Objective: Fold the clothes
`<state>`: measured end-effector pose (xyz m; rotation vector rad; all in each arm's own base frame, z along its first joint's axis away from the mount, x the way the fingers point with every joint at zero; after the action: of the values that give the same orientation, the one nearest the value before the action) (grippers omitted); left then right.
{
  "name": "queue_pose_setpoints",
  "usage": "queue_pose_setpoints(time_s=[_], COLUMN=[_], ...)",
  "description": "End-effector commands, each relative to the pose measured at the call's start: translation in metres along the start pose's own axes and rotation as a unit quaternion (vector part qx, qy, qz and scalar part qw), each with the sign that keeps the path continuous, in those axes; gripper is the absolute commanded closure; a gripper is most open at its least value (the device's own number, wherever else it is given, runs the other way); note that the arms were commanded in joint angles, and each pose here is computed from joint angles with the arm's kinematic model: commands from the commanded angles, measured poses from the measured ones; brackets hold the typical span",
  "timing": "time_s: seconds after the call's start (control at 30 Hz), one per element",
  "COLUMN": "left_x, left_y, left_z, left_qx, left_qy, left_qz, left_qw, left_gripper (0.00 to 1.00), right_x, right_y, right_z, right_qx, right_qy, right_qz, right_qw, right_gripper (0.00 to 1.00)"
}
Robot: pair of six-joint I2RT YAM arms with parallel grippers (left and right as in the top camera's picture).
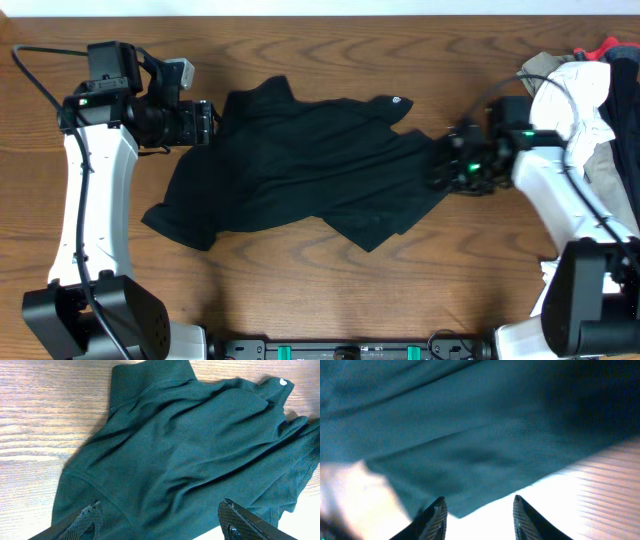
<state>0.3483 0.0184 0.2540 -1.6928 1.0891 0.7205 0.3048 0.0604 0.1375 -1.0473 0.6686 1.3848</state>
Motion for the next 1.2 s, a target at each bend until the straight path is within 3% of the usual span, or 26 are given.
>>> queue_pose_setpoints(time_s=[0.0,0.13,0.27,0.5,0.77,1.0,1.17], left_x=[-0.001,-0.002,-0.002,-0.002,-0.002,-0.002,-0.002], left_y=[0.000,0.003,0.003,0.003,0.003,0.003,0.003], left_z=[0.004,0.005,0.005,0.005,0.005,0.005,0.005], left_qx=[-0.002,-0.008,-0.008,-0.009,-0.009,-0.009,-0.009], left_qy=[0.003,0.003,0.003,0.003,0.003,0.003,0.003], left_qz=[0.000,0.008,0.009,0.011,0.011,0.010,0.011], left_qw=[1.000,1.000,1.000,1.000,1.000,1.000,1.000], left_gripper=[0.25,0.24,0.24,0.24,0.25,0.24,0.24], right_x=[0.016,0.041,0.068,0.098,0.098,0.099,0.100], right_y=[0.003,0.012,0.023,0.035,0.031,0.023,0.029], right_z=[0.048,0.074,0.094,0.086,0.076,0.074,0.084], right_qx=[-0.103,-0.146,-0.177,-0.121,-0.135,-0.170,-0.176], right_qy=[-0.062,0.014,0.008,0.055,0.111,0.124,0.068], right_qz=[0.022,0.053,0.079,0.126,0.117,0.096,0.112], right_qw=[0.993,0.988,0.981,0.983,0.978,0.973,0.976], right_gripper=[0.60,0.61,0.62,0.71,0.59,0.55,0.76])
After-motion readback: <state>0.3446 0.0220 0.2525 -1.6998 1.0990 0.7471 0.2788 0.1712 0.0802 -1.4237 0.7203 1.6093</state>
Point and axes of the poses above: each gripper's point midway between its finger pads, its own x axis out along the fingers, its own z axis along the line the jaws close on, y = z × x, the point moved 8 cm from there along -x, back along the fingers, and after that the axes turned 7 degrees about -x, right-handed, at the moved point
